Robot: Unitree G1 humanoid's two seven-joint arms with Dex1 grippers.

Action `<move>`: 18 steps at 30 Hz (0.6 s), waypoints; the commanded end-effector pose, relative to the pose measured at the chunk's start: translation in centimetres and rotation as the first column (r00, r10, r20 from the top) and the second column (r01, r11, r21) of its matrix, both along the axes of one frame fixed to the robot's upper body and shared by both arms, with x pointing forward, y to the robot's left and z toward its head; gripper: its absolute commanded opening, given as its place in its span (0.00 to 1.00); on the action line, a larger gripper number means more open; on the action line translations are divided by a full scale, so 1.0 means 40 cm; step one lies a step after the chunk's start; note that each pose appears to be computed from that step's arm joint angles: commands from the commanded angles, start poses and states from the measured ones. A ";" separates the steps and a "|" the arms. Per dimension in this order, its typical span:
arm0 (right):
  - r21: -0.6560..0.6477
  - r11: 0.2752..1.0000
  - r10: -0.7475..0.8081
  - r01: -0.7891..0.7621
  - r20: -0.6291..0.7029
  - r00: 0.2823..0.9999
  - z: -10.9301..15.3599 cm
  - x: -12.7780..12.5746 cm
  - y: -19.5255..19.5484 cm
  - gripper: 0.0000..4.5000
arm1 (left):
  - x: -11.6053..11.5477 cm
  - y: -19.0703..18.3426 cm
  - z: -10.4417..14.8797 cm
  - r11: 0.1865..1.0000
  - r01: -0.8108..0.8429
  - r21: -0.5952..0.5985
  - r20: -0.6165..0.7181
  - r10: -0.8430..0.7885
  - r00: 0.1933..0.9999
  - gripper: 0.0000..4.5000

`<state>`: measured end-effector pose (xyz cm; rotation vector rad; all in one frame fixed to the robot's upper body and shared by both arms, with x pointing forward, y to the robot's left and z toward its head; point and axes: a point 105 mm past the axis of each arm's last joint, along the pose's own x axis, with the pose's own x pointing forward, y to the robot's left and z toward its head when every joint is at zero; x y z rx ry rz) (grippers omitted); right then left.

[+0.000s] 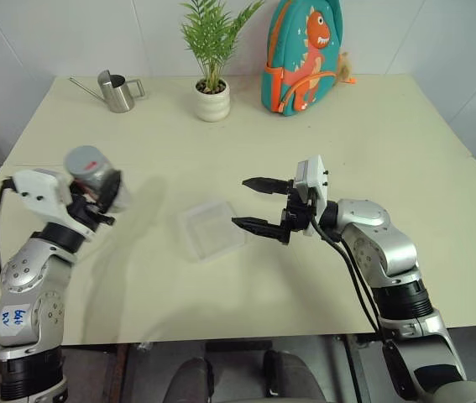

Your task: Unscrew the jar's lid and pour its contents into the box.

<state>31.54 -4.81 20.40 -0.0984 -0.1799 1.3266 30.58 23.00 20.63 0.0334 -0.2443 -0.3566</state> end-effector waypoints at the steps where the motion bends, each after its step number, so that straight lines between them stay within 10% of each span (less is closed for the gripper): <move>1: 0.049 0.999 0.020 -0.022 0.049 0.999 0.061 -0.023 0.014 1.00 | -0.029 -0.078 0.019 0.982 0.190 0.012 -0.025 -0.190 0.981 0.42; 18: 0.080 0.996 0.039 -0.042 0.038 0.999 0.134 -0.039 0.157 1.00 | -0.026 -0.272 -0.013 0.850 0.521 0.075 -0.133 -0.509 0.850 0.42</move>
